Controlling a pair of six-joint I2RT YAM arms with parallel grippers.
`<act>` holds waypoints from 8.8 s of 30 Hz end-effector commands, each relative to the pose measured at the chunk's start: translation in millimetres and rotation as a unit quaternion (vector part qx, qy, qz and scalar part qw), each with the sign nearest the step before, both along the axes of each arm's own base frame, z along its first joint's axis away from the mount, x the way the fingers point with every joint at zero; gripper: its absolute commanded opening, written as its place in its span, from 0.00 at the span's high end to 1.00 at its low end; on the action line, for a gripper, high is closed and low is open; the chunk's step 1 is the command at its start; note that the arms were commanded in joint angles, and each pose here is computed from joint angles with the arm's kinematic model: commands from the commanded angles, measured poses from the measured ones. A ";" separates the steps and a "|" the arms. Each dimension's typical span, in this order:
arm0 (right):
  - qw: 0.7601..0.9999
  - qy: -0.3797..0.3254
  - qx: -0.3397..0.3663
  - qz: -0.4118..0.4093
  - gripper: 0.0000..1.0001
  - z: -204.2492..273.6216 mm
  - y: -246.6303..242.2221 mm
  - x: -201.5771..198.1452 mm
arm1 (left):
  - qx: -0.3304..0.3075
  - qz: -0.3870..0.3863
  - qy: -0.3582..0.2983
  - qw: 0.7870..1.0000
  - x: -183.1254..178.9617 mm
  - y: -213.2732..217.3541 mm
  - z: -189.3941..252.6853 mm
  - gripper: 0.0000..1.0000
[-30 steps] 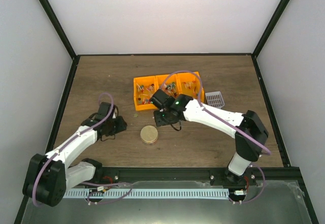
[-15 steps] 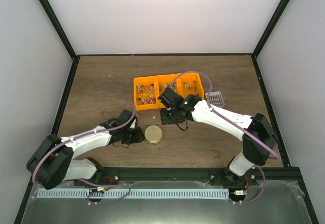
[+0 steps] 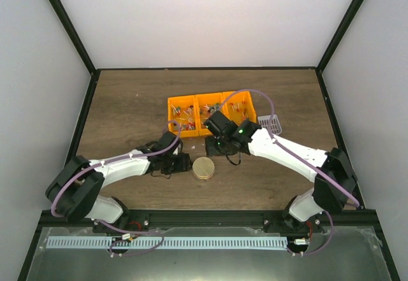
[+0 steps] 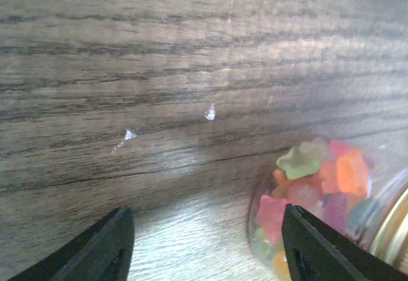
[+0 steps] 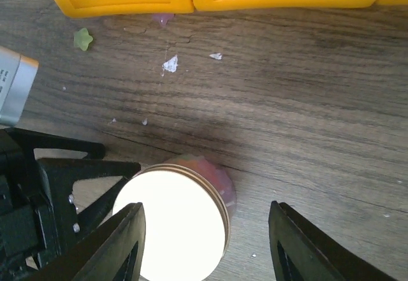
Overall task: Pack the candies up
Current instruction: Move the packing bottle to the center of the board, then screw the bottle lid onto the packing bottle.
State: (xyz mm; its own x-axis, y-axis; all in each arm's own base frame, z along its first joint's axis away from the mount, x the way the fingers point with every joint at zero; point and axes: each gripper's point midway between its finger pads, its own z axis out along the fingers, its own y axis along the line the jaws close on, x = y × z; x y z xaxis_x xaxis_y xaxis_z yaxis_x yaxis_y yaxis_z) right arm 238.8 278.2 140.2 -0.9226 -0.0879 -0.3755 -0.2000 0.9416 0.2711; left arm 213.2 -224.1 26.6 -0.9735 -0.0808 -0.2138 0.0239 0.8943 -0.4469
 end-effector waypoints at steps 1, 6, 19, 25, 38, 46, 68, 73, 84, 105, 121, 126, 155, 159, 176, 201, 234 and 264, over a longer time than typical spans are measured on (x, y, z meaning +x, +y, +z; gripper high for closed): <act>0.999 -0.027 0.014 -0.032 0.44 18.0 -14.1 7.0 | 0.025 0.069 0.071 0.995 -15.8 25.5 -19.5 0.28; 0.999 -0.028 0.020 -0.043 0.41 17.3 -20.3 5.9 | -0.037 0.159 0.141 0.976 -26.3 28.1 -13.1 0.25; 0.998 -0.027 0.029 -0.047 0.37 14.8 -25.6 0.1 | -0.227 0.330 0.317 0.860 -52.8 12.4 11.1 0.34; 0.998 -0.034 0.034 -0.048 0.36 17.9 -24.2 2.6 | -0.274 0.407 0.358 0.794 -54.3 14.0 17.1 0.47; 0.998 -0.018 0.028 -0.049 0.35 9.5 -28.4 -1.1 | -0.325 0.421 0.408 0.742 -18.8 -15.4 15.9 0.04; 0.998 0.012 0.018 -0.052 0.34 0.7 -32.7 -2.2 | -0.352 0.442 0.449 0.692 -4.5 -27.7 21.8 0.05; 0.997 0.019 -0.003 -0.079 0.33 -5.0 -32.1 34.1 | -0.120 0.385 0.469 0.786 0.5 25.9 -20.3 0.00; 0.996 0.003 0.011 -0.090 0.32 1.8 -42.5 42.7 | -0.052 0.376 0.334 0.863 50.1 86.2 -3.9 0.00; 0.996 -0.027 0.024 -0.080 0.30 5.0 -47.0 44.5 | 0.005 0.343 0.025 0.939 113.5 137.4 105.1 0.00; 0.996 -0.047 0.024 -0.071 0.28 9.5 -48.6 46.7 | 0.103 0.272 -0.454 0.842 134.0 200.4 275.1 0.16; 0.997 -0.035 0.017 -0.073 0.27 -3.8 -49.4 44.6 | 0.065 -0.022 -0.598 0.799 93.7 123.4 263.7 0.00; 0.997 -0.027 0.012 -0.072 0.27 -12.3 -50.5 42.3 | 0.009 -0.114 -0.627 0.771 71.6 91.6 248.0 0.00; 0.998 -0.028 -0.028 -0.055 0.27 -27.7 -77.5 42.9 | -0.052 -0.226 -0.582 0.779 5.1 -18.4 137.5 0.00; 0.998 -0.029 -0.032 -0.052 0.27 -26.9 -80.8 43.1 | -0.056 -0.236 -0.573 0.783 -3.0 -26.8 121.8 0.00; 0.998 -0.024 -0.042 -0.038 0.27 -38.4 -86.5 47.0 | -0.039 -0.292 -0.528 0.797 -32.5 -44.8 50.2 0.00; 0.997 -0.031 -0.065 -0.039 0.27 -39.7 -107.3 54.5 | -0.079 -0.289 -0.530 0.793 -11.8 -98.2 25.4 0.00; 0.998 -0.024 -0.059 -0.018 0.27 -45.9 -97.0 62.6 | -0.055 -0.274 -0.514 0.811 -10.0 -84.1 2.6 0.11; 0.958 0.038 0.204 0.196 0.77 -36.3 1.3 15.9 | -0.042 -0.274 -0.509 0.815 -5.6 -86.0 -7.5 0.09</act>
